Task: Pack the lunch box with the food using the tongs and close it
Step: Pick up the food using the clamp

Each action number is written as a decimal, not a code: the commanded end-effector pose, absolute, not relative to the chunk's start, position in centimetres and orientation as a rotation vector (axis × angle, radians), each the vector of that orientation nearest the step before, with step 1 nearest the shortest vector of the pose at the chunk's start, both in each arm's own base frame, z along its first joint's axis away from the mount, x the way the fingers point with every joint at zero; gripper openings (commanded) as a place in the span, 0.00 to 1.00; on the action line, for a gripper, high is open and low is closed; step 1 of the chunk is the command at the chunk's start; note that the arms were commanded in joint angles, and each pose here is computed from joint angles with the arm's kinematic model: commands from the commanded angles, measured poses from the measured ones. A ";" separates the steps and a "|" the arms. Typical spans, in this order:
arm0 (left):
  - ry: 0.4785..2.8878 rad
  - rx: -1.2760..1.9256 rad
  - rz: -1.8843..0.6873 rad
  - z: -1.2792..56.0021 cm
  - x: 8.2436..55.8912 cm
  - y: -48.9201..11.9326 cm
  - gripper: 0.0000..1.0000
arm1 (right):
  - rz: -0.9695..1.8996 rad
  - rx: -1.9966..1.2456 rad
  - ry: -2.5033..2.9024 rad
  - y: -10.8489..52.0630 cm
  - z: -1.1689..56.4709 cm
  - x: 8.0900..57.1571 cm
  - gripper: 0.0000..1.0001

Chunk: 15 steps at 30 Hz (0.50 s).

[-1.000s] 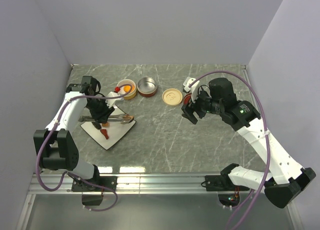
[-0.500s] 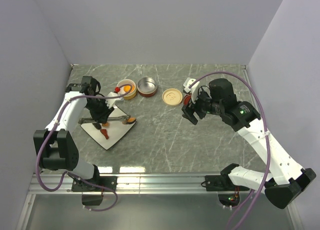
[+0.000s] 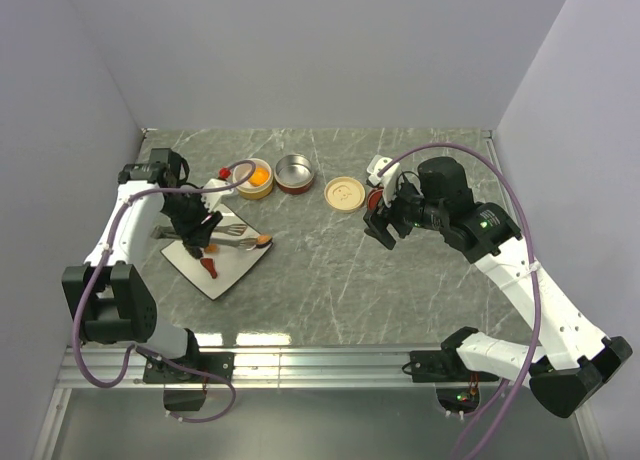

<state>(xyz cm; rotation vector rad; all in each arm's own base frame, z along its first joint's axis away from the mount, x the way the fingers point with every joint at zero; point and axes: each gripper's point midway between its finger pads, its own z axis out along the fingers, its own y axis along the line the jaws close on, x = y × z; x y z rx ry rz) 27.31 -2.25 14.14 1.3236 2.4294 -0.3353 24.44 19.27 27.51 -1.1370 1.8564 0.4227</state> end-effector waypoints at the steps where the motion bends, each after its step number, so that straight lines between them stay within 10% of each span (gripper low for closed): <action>1: 2.335 1.338 -0.345 16.3 27.8 -3.2 0.56 | 0.418 -1.121 1.815 19.2 28.7 24.6 0.83; 15: 2.368 1.366 -0.378 14.3 28.0 -5.3 0.60 | 0.413 -1.122 1.822 19.2 28.6 24.7 0.83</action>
